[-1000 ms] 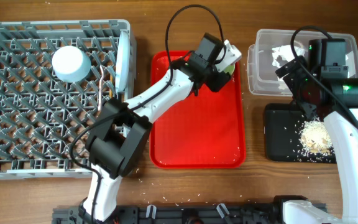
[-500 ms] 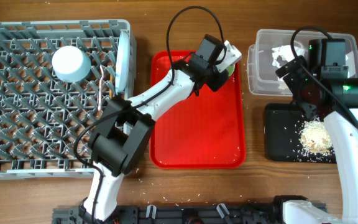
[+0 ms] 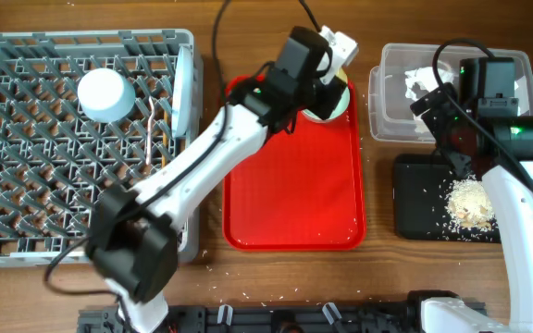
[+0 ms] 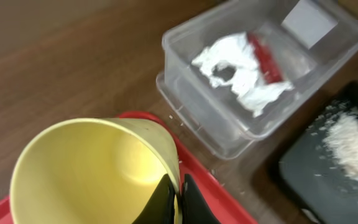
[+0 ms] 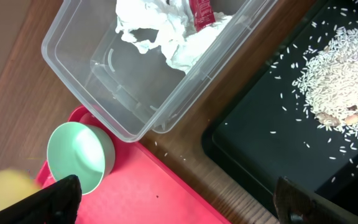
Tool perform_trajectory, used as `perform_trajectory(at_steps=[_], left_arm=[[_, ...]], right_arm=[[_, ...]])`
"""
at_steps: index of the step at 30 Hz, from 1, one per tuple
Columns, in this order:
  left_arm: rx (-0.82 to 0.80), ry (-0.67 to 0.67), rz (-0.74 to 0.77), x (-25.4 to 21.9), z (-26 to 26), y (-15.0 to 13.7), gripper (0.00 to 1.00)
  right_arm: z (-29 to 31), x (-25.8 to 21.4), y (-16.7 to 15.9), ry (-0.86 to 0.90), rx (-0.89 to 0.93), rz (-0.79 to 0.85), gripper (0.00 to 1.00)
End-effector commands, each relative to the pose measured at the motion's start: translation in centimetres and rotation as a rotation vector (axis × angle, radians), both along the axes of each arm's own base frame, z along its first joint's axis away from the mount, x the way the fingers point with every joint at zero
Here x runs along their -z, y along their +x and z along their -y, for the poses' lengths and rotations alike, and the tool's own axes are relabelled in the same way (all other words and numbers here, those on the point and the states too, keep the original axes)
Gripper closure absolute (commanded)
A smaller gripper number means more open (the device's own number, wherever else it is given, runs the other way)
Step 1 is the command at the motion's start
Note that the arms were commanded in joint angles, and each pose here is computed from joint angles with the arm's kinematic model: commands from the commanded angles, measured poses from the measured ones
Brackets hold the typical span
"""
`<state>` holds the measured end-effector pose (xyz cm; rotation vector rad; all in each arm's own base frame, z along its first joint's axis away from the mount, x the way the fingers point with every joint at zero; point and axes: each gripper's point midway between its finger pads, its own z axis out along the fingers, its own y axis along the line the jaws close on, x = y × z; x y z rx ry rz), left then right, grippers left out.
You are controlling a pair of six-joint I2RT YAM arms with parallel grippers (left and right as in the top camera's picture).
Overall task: Sort waste into correct bins and load items into the dishwasher rack
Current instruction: 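Carry the yellow cup to the rack and set it down with the left gripper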
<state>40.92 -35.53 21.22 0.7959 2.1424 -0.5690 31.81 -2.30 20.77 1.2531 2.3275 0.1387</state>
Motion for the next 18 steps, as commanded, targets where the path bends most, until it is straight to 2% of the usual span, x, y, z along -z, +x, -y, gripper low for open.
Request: perform_trajectory(at_steps=[1,4,6,8,12,14,18], left_arm=[[-0.121,-0.093,-0.044,-4.6,-3.5,-0.4,0.96],[-0.295,-0.238,-0.177,-8.1,-10.0,-0.2,0.96],[-0.260,-0.366,-0.252,-11.2,-14.6,-1.3,0.96],[-0.318,-0.457,-0.304,-12.8,-20.7,-1.8,0.96],[-0.561,-0.646,-0.510,-11.4,-32.7,-3.4,0.96],[-0.644,-0.747,-0.536,-11.1,-37.2,-4.1,0.96],[-0.593,-1.003,-0.580,-8.3,-41.0,-6.4,0.96]], right_arm=[[0.5,-0.2,0.3,-0.027,0.005,0.002,0.01],[0.5,-0.2,0.2,-0.027,0.005,0.002,0.00],[0.5,-0.2,0.2,-0.027,0.005,0.002,0.00],[0.5,-0.2,0.2,-0.026,0.005,0.002,0.00],[0.5,-0.2,0.3,-0.027,0.005,0.002,0.00],[0.5,-0.2,0.3,-0.026,0.005,0.002,0.00],[0.5,-0.2,0.3,-0.027,0.005,0.002,0.00]])
